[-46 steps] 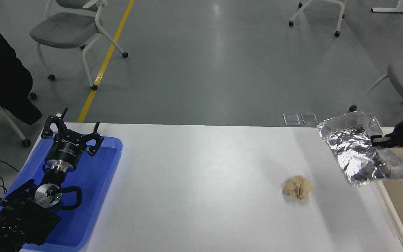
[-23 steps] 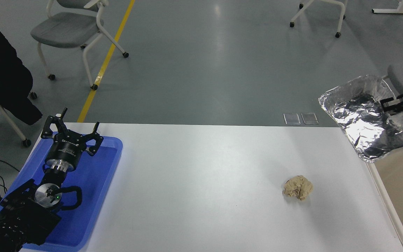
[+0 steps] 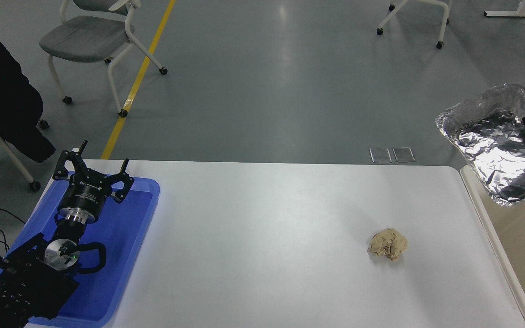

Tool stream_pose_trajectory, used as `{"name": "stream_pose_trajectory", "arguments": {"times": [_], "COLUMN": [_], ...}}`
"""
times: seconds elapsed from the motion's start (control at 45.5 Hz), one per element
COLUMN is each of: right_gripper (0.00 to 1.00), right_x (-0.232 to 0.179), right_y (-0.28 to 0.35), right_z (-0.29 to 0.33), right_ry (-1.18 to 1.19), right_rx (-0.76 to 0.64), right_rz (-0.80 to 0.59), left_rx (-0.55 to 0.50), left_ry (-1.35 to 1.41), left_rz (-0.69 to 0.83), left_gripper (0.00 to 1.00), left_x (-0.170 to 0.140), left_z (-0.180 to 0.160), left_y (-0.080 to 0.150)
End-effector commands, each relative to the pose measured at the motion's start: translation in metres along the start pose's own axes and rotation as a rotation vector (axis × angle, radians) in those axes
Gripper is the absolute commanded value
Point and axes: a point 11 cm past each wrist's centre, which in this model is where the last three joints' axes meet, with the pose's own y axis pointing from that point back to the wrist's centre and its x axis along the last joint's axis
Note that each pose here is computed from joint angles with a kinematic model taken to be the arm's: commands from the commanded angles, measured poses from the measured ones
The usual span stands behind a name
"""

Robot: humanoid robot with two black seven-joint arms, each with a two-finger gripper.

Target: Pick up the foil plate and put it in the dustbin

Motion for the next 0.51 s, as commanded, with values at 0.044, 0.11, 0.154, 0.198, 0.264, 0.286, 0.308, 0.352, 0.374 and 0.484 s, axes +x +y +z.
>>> {"name": "stream_pose_trajectory", "arguments": {"times": [0.044, 0.11, 0.154, 0.198, 0.264, 0.286, 0.308, 0.352, 0.374, 0.484], "right_gripper": [0.00, 0.00, 0.00, 0.00, 0.00, 0.00, 0.00, 0.00, 0.00, 0.00], "right_x": [-0.040, -0.053, -0.064, -0.072, -0.085, -0.092, -0.098, -0.107, -0.112, -0.132], "right_y": [-0.042, -0.056, -0.068, -0.078, -0.096, -0.106, -0.112, -0.123, -0.127, -0.158], "right_z": [0.064, 0.078, 0.086, 0.094, 0.100, 0.100, 0.099, 0.100, 0.102, 0.100], "right_ry": [-0.031, -0.051, -0.059, -0.067, -0.062, -0.061, -0.061, -0.065, -0.063, -0.005], "right_rx": [-0.122, -0.145, -0.164, -0.184, -0.208, -0.212, -0.212, -0.218, -0.227, -0.274], "right_rz": [0.002, -0.005, -0.008, -0.003, -0.007, -0.012, -0.017, -0.013, -0.010, 0.013], "left_rx": [0.000, -0.001, -0.001, -0.001, -0.001, -0.001, -0.001, -0.001, -0.001, -0.003], "left_ry": [0.000, 0.000, 0.000, 0.000, 0.000, 0.000, 0.000, 0.000, 0.000, 0.000], "left_rz": [0.000, 0.001, 0.001, 0.001, 0.001, 0.001, 0.001, 0.001, 0.001, 0.001], "left_gripper": [1.00, 1.00, 1.00, 1.00, 1.00, 1.00, 1.00, 1.00, 1.00, 1.00], "left_x": [0.000, 0.000, 0.000, 0.000, 0.000, 0.000, 0.000, 0.000, 0.000, 0.000], "left_z": [0.000, 0.000, 0.000, 0.000, 0.000, 0.000, 0.000, 0.000, 0.000, 0.000], "left_y": [0.000, 0.000, 0.000, 0.000, 0.000, 0.000, 0.000, 0.000, 0.000, 0.000]}}
